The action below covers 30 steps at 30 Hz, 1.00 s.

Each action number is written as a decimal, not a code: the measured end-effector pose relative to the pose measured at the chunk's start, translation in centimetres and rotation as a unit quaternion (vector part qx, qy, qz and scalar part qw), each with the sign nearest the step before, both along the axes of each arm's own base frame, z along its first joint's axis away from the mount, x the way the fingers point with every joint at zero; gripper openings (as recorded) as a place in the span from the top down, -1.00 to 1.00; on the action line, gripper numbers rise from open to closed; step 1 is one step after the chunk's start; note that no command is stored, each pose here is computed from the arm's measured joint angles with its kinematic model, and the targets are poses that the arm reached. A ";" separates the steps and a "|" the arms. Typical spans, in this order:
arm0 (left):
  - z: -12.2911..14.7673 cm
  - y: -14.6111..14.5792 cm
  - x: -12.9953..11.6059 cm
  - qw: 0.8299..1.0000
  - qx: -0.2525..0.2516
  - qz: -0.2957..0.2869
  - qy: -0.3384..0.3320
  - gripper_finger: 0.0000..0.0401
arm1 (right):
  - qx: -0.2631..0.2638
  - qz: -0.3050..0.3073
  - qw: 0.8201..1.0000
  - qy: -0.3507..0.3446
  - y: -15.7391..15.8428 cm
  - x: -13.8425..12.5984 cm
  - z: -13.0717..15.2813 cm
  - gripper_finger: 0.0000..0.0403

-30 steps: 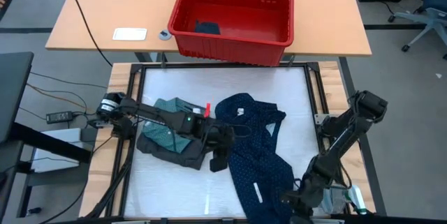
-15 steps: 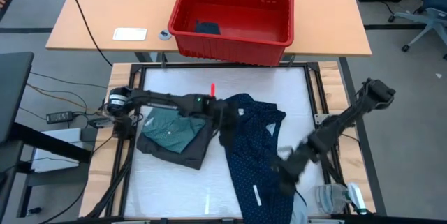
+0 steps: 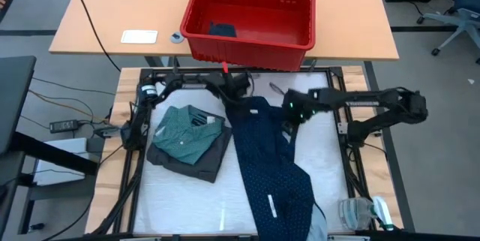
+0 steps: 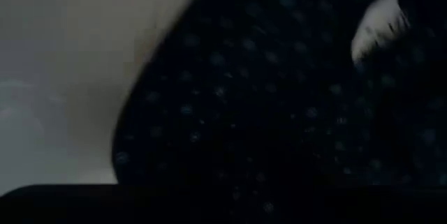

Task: Fold laundry
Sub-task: Fold the dark blue polo

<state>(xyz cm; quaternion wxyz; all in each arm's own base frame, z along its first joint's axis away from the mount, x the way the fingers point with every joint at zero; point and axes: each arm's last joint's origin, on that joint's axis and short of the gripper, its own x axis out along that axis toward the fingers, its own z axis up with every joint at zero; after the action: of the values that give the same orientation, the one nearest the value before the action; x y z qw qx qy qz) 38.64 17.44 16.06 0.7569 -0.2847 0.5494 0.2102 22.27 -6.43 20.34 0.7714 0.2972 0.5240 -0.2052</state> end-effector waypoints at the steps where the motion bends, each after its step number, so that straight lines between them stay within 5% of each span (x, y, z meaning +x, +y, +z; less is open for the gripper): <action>1: 0.2 1.0 -0.5 1.000 0.002 0.013 -0.002 0.43 | -0.003 0.004 1.000 -0.004 -0.8 0.1 -0.2 0.38; 13: 5.5 9.3 -3.0 0.992 0.074 0.061 -0.079 0.43 | -0.050 -0.036 0.997 0.049 -7.5 -0.4 -4.1 0.49; 23: 10.1 7.0 -1.5 0.992 0.095 -0.038 -0.072 0.43 | -0.129 -0.061 0.988 -0.059 -7.2 -2.2 1.5 0.53; 30: 10.5 5.6 -0.5 0.980 0.017 -0.123 -0.155 0.43 | -0.024 -0.087 0.981 -0.174 -5.3 -2.7 4.1 0.53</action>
<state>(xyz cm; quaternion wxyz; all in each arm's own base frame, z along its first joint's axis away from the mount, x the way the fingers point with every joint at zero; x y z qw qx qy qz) 38.17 23.04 26.54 0.8576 -0.2308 0.4530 0.0782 19.61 -11.74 24.46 0.8372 0.3537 0.3486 -0.2291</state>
